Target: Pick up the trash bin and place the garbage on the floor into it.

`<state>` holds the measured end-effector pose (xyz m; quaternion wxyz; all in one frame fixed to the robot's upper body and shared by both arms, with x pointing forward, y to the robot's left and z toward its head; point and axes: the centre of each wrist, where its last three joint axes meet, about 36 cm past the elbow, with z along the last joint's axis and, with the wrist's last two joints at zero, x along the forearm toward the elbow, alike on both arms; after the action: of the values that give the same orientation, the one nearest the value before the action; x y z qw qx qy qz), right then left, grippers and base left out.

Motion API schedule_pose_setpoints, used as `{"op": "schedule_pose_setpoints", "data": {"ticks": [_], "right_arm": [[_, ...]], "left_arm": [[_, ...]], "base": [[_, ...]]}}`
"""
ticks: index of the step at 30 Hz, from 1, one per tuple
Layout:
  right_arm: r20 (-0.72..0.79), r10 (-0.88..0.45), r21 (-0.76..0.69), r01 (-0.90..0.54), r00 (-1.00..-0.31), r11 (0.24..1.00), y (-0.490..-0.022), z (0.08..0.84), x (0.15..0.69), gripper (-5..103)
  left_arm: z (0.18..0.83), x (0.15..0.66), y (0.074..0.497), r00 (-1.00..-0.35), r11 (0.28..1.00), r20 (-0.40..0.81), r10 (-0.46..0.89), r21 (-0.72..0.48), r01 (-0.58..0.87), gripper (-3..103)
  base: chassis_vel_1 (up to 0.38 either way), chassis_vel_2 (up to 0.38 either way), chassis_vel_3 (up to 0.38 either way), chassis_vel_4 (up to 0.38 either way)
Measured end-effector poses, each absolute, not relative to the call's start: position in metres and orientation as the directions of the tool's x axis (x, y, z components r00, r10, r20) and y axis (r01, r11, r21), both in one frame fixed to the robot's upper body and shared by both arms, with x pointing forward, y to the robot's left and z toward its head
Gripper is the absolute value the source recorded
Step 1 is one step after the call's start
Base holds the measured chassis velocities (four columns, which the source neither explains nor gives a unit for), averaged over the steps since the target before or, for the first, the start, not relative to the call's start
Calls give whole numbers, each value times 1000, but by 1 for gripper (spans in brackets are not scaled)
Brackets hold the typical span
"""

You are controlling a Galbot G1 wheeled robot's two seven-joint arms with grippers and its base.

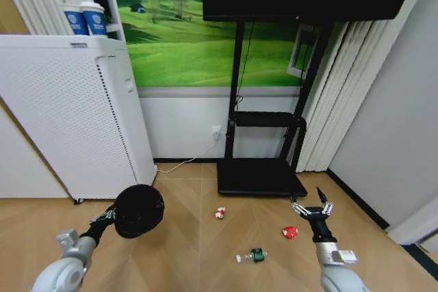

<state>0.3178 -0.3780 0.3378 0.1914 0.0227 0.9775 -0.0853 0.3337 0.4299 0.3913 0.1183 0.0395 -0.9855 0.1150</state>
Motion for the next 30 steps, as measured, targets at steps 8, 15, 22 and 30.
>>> {"op": "schedule_pose_setpoints", "data": {"ticks": [8, 15, 22, 30], "right_arm": [[-309, 11, -208, 79, -951, 975, -368, 335, 295, 100], [-253, -20, -256, 47, -967, 965, -370, 328, 294, 100], [-176, -47, -366, 21, -983, 930, -391, 305, 300, 100], [-87, -209, -565, -125, -974, 816, -436, 289, 311, 100]], "left_arm": [[388, 320, 428, -966, 970, 251, -55, -216, -111, 7], [387, 316, 429, -966, 970, 250, -57, -213, -113, 7], [377, 309, 425, -964, 968, 260, -57, -222, -117, 7], [370, 306, 420, -962, 964, 266, -57, -235, -122, 7]], "base": [[22, -18, -28, 16], [41, 14, -40, -4], [-22, -7, 19, 4], [0, 0, 0, 0]]}}
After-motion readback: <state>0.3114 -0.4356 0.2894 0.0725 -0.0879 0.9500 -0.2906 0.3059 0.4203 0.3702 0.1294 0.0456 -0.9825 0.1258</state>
